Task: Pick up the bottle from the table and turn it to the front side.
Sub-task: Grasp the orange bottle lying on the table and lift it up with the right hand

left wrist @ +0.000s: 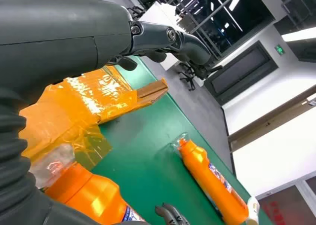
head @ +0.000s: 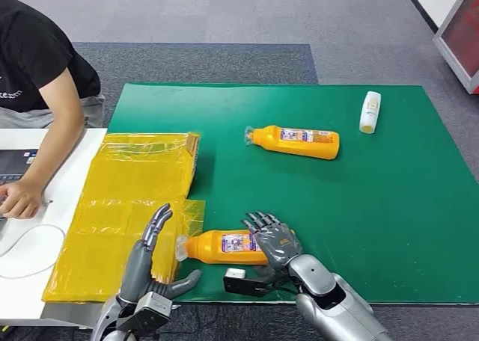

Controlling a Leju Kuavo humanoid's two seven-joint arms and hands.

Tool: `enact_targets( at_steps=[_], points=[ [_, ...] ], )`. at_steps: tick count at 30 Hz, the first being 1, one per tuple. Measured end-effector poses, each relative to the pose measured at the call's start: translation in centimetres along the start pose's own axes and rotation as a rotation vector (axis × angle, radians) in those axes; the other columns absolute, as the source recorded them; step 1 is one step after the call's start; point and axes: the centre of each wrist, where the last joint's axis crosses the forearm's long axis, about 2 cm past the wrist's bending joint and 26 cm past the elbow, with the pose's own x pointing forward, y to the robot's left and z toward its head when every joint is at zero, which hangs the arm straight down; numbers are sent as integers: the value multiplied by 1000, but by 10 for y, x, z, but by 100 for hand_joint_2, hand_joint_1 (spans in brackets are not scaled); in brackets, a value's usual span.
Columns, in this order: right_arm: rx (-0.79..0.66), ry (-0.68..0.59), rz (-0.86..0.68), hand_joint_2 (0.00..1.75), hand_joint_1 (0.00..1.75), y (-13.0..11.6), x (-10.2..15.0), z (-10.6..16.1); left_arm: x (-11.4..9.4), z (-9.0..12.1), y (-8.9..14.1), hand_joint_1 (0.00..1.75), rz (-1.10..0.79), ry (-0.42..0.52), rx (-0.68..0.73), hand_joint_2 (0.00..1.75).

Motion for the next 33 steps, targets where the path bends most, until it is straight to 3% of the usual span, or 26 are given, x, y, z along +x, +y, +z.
enact_targets(
  at_steps=[7, 13, 23, 27, 33],
  points=[
    [8, -14, -57, 175, 175, 0, 1, -3, 0, 1, 0, 0, 1, 9, 2, 175],
    [-127, -65, -436, 175, 175, 3, 0, 1, -1, 2, 0, 0, 7, 4, 8, 175],
    [-306, -92, -825, 175, 175, 19, 19, 24, -2, 3, 0, 0, 51, 8, 34, 175],
    [-335, -92, -888, 175, 175, 22, 25, 31, -3, 4, -1, 0, 146, 46, 41, 175],
    [-381, -116, -933, 175, 175, 27, 34, 41, -3, -1, -3, 0, 438, 178, 106, 175]
  ],
)
